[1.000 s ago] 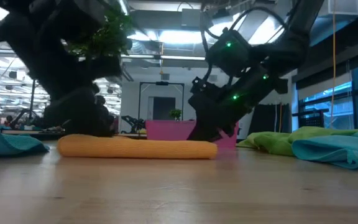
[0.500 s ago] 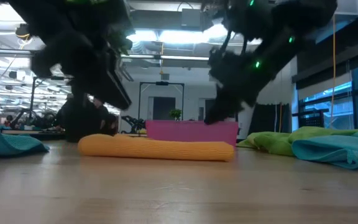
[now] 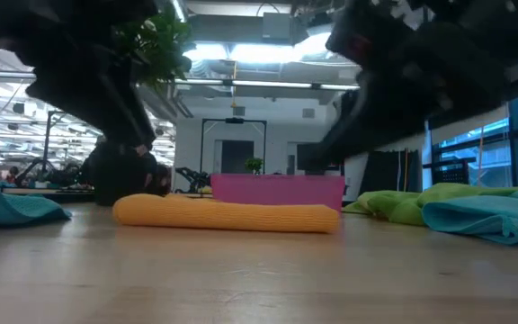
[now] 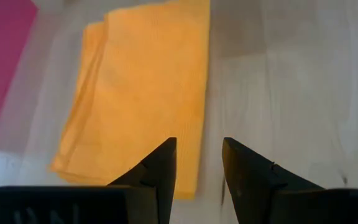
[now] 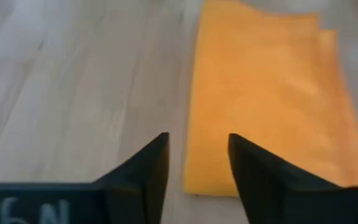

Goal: Roll microfiber towels into tight, uniform cylinder then place into a basket
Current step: Roll the orange towel

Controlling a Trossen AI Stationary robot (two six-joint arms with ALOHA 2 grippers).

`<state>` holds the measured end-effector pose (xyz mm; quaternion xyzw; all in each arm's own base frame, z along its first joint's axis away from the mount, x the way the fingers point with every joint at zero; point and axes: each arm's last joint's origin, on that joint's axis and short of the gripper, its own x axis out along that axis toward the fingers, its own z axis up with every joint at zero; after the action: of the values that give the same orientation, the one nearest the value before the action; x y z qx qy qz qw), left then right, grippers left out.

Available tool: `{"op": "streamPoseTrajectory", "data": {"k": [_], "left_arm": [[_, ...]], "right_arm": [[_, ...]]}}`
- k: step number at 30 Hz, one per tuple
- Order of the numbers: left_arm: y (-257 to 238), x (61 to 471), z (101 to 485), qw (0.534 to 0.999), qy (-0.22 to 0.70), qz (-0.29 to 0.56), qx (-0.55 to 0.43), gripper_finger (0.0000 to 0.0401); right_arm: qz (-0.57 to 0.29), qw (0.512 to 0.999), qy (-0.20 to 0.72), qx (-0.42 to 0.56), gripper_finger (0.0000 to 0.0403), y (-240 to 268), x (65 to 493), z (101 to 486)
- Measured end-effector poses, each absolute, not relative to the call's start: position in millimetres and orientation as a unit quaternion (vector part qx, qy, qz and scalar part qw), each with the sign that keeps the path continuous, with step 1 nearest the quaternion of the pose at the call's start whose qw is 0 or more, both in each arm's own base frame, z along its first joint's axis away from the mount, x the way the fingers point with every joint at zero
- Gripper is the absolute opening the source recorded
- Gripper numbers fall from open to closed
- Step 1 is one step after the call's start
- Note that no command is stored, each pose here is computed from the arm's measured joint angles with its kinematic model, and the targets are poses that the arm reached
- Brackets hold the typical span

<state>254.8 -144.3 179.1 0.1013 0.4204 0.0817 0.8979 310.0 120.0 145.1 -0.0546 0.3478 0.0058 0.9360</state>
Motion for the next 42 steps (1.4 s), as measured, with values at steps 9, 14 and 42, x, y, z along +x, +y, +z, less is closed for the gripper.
{"op": "streamPoseTrajectory", "data": {"k": [9, 14, 42], "left_arm": [[-142, 250, 168, 0.895, 0.429, 0.070, 0.100, 0.0146], [-139, 250, 163, 0.900, 0.420, 0.073, 0.090, 0.0185], [-129, 256, 117, 0.870, 0.447, 0.057, 0.198, 0.0204]], "right_arm": [[-0.024, 0.920, 0.361, -0.152, 0.0224, 131, 310, 115], [-0.019, 0.915, 0.364, -0.176, 0.0225, 132, 310, 112], [-0.026, 0.908, 0.366, -0.202, 0.0225, 134, 315, 91]]}}
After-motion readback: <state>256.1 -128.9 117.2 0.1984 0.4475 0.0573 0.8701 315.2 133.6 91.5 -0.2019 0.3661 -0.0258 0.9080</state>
